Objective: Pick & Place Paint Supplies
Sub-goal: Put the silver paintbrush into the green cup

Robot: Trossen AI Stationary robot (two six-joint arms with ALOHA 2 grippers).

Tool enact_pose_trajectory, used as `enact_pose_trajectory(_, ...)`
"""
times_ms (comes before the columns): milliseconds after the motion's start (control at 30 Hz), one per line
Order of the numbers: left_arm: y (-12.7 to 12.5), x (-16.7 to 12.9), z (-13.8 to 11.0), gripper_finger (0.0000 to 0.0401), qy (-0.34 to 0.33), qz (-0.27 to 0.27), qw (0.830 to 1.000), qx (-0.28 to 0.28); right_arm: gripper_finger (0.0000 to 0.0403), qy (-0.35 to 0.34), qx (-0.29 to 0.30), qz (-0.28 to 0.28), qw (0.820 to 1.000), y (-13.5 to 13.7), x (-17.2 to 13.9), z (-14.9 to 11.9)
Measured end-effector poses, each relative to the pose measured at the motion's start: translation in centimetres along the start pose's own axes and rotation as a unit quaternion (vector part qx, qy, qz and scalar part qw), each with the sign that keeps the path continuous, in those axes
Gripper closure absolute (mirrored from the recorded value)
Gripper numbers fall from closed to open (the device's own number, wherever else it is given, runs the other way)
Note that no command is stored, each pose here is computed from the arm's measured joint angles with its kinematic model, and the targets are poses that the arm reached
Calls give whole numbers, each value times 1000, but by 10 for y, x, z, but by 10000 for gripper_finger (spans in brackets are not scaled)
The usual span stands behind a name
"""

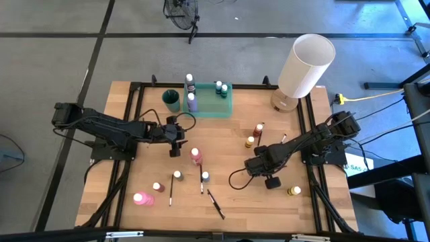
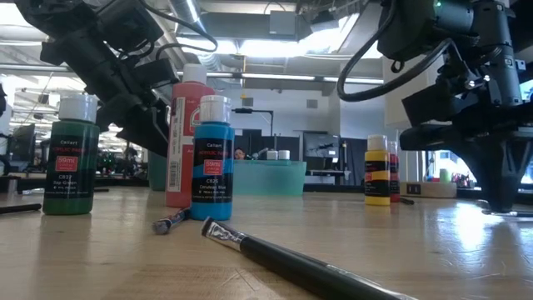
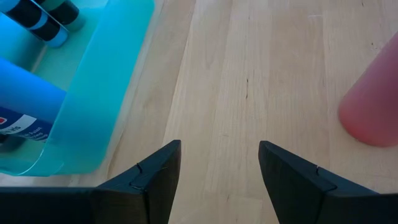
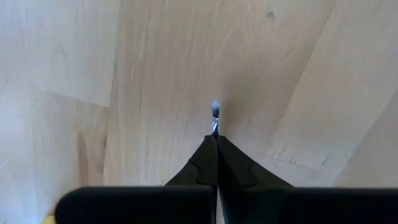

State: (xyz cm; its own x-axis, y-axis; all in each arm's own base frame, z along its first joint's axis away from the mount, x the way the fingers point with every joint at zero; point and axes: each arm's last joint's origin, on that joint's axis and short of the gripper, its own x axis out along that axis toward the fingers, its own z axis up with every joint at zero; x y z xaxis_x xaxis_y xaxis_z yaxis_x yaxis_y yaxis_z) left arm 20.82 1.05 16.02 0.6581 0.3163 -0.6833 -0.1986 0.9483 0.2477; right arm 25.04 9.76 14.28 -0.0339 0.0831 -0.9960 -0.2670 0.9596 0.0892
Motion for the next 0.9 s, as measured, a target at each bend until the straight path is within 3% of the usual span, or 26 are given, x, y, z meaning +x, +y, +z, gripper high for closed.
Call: enact_pose_trajectory(900,0,0,0,189,0,0,1000,7,403,26,31,41,998,-9,13,-1)
